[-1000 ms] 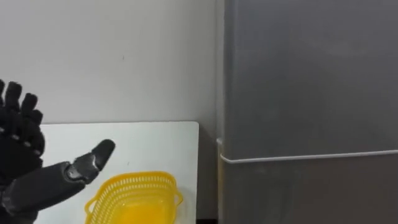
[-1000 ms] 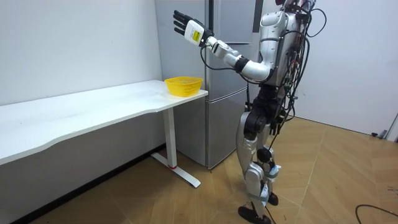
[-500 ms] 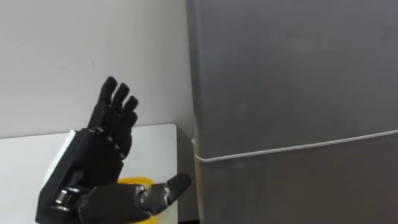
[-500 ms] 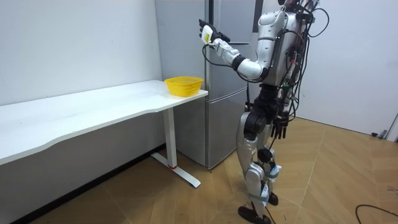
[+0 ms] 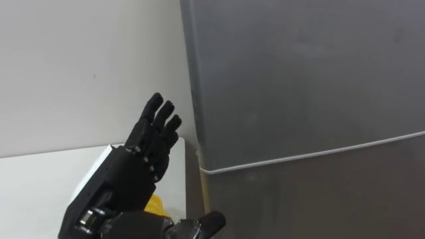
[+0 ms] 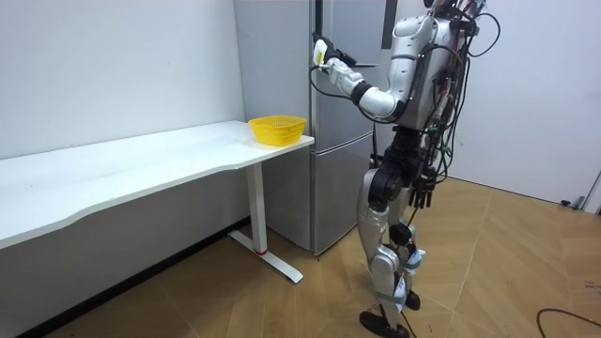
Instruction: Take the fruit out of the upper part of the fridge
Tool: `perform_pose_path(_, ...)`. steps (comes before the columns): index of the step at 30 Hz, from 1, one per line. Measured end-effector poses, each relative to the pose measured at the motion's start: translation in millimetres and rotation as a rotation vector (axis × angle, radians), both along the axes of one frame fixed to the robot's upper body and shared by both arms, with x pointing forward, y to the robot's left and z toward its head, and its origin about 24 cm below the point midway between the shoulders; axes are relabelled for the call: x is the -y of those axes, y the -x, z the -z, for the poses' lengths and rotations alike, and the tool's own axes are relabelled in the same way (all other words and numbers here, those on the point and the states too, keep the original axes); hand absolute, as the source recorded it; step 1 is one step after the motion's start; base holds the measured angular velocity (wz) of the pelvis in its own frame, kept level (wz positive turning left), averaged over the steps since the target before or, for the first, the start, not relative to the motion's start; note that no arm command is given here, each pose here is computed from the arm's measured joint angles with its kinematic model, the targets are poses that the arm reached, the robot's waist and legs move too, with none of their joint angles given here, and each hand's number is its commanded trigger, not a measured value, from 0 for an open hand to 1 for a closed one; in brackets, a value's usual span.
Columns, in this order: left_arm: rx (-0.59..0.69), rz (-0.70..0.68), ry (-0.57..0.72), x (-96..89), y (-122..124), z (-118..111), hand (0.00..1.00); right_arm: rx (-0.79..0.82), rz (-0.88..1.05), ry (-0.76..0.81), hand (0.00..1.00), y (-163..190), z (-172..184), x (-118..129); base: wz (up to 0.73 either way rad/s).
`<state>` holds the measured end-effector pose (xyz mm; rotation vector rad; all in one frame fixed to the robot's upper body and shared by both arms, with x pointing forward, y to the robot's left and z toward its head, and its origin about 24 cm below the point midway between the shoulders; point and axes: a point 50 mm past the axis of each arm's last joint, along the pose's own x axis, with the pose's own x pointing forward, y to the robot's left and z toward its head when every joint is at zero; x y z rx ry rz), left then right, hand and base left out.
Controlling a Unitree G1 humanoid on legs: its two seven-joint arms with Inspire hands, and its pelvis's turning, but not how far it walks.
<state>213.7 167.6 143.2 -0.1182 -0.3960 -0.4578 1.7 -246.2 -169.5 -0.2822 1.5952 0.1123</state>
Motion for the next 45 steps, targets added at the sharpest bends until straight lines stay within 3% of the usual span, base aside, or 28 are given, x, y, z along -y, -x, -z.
perform_pose_path(12, -0.003, 0.111, -0.017, 15.5, -1.2, 0.2, 0.00, -0.005, 0.001, 0.023, 0.00, -3.8, -0.1, 1.3, -0.05)
perform_pose_path(36, -0.012, 0.120, -0.002, 14.8, -1.6, -0.3, 0.00, 0.005, 0.036, 0.035, 0.00, -3.3, -1.0, 4.9, 0.00)
perform_pose_path(37, -0.013, 0.121, -0.002, 14.9, -1.6, -0.3, 0.35, 0.004, 0.035, 0.034, 0.00, -3.2, -1.0, 4.9, 0.00)
perform_pose_path(38, -0.013, 0.122, -0.002, 15.1, -1.5, -0.3, 0.56, 0.004, 0.034, 0.035, 0.00, -3.1, -1.1, 5.1, 0.00)
perform_pose_path(39, -0.012, 0.123, -0.002, 15.1, -1.5, -0.3, 0.74, 0.003, 0.030, 0.036, 0.00, -3.2, -1.3, 5.6, 0.00)
perform_pose_path(41, -0.012, 0.123, -0.002, 15.1, -1.5, -0.3, 0.99, 0.004, 0.033, 0.038, 0.00, -3.2, -1.5, 6.4, 0.00)
perform_pose_path(45, -0.011, 0.071, 0.005, 8.3, -2.7, -1.8, 1.00, 0.001, 0.018, 0.037, 0.00, -3.3, -1.5, 6.5, 0.00)
